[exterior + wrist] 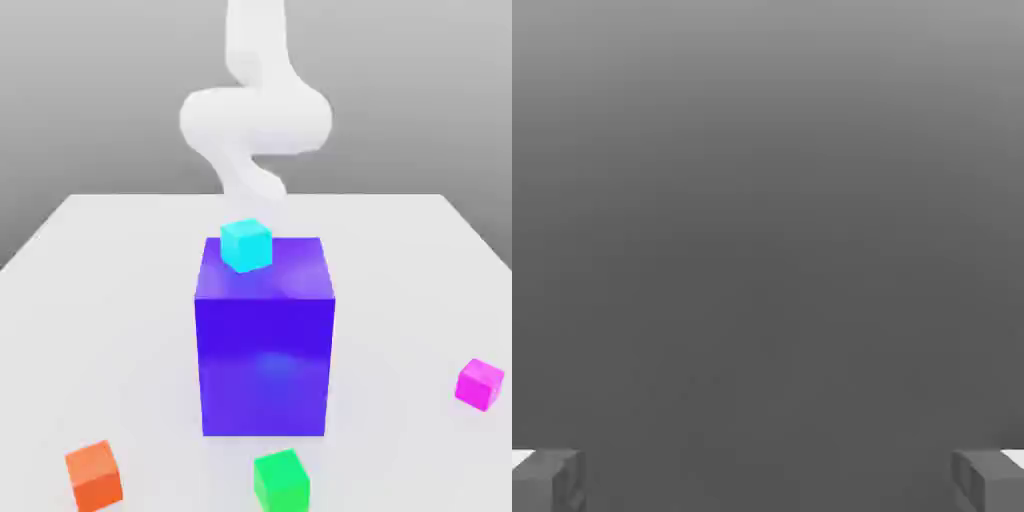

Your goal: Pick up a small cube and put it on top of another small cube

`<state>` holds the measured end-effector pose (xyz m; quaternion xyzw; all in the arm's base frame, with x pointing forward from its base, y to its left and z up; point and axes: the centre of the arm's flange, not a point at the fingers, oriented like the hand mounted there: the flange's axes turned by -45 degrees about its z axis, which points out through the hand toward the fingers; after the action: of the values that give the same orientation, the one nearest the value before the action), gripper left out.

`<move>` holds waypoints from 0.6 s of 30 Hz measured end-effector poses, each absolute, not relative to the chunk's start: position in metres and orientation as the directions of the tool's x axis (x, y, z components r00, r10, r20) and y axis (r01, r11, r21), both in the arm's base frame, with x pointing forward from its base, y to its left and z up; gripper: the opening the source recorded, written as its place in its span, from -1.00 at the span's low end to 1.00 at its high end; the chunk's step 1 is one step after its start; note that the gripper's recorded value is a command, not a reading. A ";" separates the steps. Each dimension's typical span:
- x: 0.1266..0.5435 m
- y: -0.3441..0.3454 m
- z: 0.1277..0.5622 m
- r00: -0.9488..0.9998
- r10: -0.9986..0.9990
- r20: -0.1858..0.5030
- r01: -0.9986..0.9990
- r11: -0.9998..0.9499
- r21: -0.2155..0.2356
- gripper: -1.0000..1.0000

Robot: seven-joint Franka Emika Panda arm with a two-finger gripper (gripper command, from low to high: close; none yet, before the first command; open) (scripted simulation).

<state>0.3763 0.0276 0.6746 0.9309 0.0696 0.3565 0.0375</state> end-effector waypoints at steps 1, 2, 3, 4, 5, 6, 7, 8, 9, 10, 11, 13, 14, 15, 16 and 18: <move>0.390 0.041 0.656 0.746 0.240 0.621 0.165 -0.970 0.177 0.00; 0.401 0.055 0.637 0.749 0.322 0.579 0.230 -0.946 0.229 0.00; 0.412 0.069 0.617 0.745 0.401 0.532 0.296 -0.915 0.275 0.00; 0.421 0.082 0.597 0.734 0.477 0.483 0.364 -0.877 0.314 0.00; 0.429 0.096 0.577 0.715 0.549 0.432 0.431 -0.833 0.346 0.00; 0.435 0.108 0.556 0.690 0.616 0.381 0.496 -0.785 0.370 0.00; 0.440 0.121 0.536 0.658 0.677 0.330 0.559 -0.733 0.388 0.00; 0.444 0.133 0.516 0.619 0.734 0.280 0.620 -0.675 0.400 0.00; 0.446 0.146 0.496 0.574 0.786 0.230 0.678 -0.614 0.405 0.00; 0.448 0.158 0.476 0.523 0.833 0.182 0.732 -0.548 0.405 0.00; 0.448 0.170 0.456 0.466 0.875 0.136 0.782 -0.478 0.400 0.00; 0.444 0.193 0.416 0.336 0.941 0.053 0.867 -0.330 0.373 0.00; 0.441 0.205 0.396 0.264 0.964 0.017 0.901 -0.253 0.353 0.00; 0.436 0.216 0.377 0.189 0.982 -0.015 0.928 -0.174 0.330 0.00; 0.430 0.227 0.357 0.110 0.993 -0.042 0.948 -0.092 0.303 0.00; 0.411 0.254 0.321 -0.066 0.995 -0.080 0.966 0.084 0.243 0.00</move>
<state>0.4112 0.2538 0.3208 0.6739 0.7274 0.0623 0.1130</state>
